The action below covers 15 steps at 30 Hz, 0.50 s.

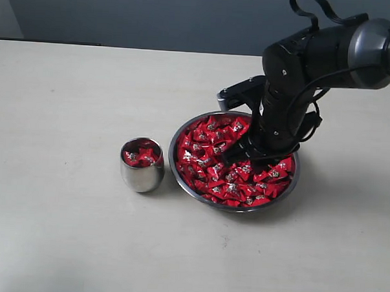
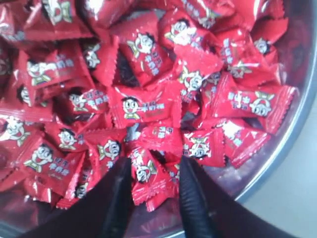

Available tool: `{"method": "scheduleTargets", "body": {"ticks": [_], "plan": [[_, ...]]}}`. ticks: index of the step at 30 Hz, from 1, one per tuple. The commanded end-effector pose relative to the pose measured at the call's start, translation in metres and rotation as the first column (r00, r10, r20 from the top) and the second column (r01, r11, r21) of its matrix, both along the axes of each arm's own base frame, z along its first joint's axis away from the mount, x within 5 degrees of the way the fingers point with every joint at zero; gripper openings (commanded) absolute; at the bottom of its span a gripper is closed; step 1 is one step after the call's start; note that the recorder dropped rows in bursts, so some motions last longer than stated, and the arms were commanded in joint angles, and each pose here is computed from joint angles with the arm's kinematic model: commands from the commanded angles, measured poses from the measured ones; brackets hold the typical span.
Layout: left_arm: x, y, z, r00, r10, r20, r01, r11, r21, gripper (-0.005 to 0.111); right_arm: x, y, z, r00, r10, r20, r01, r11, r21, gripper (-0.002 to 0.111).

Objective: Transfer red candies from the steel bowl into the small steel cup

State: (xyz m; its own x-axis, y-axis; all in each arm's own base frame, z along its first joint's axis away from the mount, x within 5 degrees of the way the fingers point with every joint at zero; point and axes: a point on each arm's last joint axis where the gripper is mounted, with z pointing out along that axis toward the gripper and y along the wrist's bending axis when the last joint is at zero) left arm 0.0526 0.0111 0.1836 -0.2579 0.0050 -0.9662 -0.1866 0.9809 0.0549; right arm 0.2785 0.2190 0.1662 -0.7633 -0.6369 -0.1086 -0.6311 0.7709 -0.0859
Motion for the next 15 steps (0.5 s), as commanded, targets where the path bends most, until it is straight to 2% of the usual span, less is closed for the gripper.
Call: {"method": "scheduleTargets", "body": {"ticks": [1,5,11,15], "plan": [[0.0,0.0,-0.001,1.0,-0.006,0.008,0.006,1.0,0.002,0.0,0.008,0.002,0.009,0.995,0.062,0.081,-0.062,0.998,-0.005,0.033],[0.0,0.0,-0.001,1.0,-0.006,0.008,0.006,1.0,0.002,0.0,0.007,0.003,0.009,0.996,0.049,0.072,-0.05,0.999,0.011,0.033],[0.0,0.0,-0.001,1.0,-0.006,0.008,0.006,1.0,0.002,0.0,0.001,0.01,0.009,0.998,-0.068,-0.006,0.068,0.991,0.112,0.033],[0.0,0.0,-0.001,1.0,-0.006,0.008,0.006,1.0,0.002,0.0,-0.002,0.012,0.008,0.991,-0.126,-0.047,0.131,0.982,0.138,0.033]]}}
